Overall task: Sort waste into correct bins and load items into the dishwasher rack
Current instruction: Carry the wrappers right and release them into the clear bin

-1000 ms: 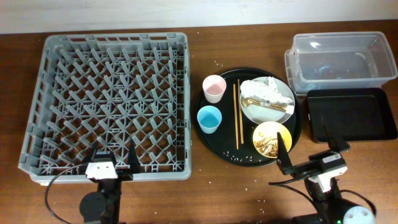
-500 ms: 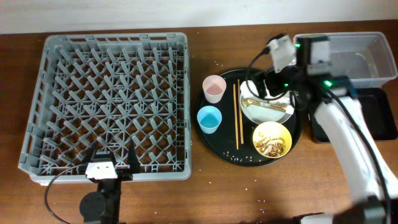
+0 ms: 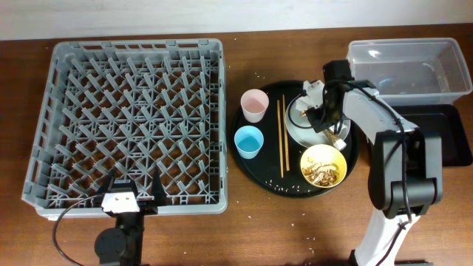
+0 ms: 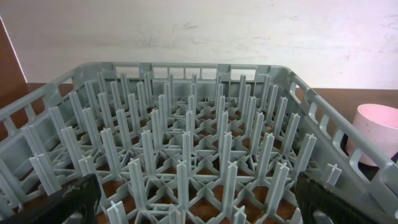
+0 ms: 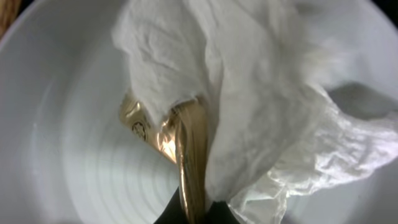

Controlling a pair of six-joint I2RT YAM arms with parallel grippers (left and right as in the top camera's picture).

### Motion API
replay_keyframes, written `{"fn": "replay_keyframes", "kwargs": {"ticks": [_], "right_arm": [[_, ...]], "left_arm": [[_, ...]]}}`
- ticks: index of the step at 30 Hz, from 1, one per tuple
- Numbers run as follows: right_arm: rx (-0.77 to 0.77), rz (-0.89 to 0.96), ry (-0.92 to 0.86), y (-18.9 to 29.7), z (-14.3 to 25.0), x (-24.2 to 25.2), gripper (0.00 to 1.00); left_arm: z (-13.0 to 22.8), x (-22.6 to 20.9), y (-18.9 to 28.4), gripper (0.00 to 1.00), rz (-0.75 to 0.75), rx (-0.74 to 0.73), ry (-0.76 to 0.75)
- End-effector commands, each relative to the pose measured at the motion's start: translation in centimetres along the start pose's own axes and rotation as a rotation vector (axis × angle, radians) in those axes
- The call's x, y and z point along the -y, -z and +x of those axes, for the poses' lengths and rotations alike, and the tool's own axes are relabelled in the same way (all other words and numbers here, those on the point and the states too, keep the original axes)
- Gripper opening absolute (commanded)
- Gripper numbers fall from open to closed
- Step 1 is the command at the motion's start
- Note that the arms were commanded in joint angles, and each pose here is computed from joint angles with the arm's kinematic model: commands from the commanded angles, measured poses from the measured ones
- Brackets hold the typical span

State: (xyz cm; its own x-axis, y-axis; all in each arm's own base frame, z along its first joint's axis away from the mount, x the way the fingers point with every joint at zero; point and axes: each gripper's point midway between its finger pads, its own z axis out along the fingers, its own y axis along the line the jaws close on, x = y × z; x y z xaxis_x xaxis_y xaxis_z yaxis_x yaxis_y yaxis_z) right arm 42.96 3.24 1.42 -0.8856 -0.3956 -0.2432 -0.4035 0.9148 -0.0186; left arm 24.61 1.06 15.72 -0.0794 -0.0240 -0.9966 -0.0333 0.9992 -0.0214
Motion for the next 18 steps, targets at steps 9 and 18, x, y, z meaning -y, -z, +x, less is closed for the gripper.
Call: {"fn": "replay_keyframes", "kwargs": {"ticks": [9, 18], "right_arm": [[0.439, 0.406, -1.078, 19.9, -4.8, 19.1, 0.04], [0.586, 0.196, -0.903, 21.3, -8.8, 19.7, 0.99]], "left_arm": [[0.1, -0.1, 0.0, 0.99, -0.006, -0.002, -0.012], [0.1, -0.2, 0.0, 0.99, -0.006, -0.002, -0.012]]}}
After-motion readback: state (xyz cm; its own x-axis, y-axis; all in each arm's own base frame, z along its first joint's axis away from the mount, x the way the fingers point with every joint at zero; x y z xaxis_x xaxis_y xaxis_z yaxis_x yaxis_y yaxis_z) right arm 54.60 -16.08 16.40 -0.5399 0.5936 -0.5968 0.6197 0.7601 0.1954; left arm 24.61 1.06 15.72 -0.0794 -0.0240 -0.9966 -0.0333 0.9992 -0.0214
